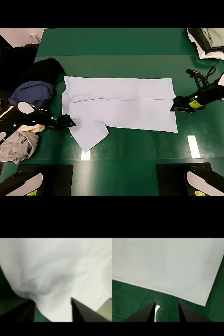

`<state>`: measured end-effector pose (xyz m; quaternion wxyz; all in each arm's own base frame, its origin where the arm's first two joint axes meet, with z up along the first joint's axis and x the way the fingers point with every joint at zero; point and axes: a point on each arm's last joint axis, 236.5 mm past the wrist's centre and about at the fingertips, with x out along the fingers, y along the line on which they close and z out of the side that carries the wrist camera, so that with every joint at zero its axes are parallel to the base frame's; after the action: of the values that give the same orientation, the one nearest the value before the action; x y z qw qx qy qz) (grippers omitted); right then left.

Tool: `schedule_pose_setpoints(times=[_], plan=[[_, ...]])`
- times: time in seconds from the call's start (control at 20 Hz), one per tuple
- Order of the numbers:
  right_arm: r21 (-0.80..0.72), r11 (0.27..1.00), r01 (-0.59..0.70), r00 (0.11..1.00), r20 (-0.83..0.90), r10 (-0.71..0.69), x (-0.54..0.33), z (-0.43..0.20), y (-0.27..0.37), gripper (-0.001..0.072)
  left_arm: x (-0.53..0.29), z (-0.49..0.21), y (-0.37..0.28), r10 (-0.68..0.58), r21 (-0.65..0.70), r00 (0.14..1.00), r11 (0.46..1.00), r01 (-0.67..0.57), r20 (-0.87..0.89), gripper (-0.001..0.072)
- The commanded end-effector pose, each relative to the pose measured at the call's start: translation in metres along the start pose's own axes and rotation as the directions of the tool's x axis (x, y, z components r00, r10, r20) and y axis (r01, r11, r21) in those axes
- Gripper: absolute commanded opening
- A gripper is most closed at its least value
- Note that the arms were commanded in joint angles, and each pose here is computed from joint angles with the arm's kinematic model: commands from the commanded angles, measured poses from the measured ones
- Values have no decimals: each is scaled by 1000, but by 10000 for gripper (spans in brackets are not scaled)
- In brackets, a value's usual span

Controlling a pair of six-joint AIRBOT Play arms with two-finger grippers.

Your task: Fold the shirts.

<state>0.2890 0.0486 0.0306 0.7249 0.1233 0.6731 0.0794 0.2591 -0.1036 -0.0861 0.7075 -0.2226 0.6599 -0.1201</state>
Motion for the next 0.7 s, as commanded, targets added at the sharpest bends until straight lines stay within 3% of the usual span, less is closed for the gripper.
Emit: schedule_pose_setpoints(times=[0.0,0.2,0.4,0.45,0.5,0.65], plan=[[-4,1000,7,1000,-5,-7,-2,-4,-1,337,4,1,-4,2,4,1000,1000,-2,13,75],[10,1000,24,999,-24,-24,-3,-8,-10,337,-3,-4,-12,-14,48,1000,999,15,-27,31],[138,990,34,997,-79,-24,10,-34,-54,338,-23,6,-29,-35,141,999,989,37,-13,31],[180,983,31,995,-101,-13,20,-46,-68,409,-27,9,-33,-39,149,999,988,40,-5,31],[230,973,25,994,-111,1,30,-55,-81,528,-29,12,-35,-41,153,999,987,41,1,31],[348,936,-49,992,-96,87,63,-71,-103,530,-29,11,-35,-43,153,999,987,43,-2,31]])
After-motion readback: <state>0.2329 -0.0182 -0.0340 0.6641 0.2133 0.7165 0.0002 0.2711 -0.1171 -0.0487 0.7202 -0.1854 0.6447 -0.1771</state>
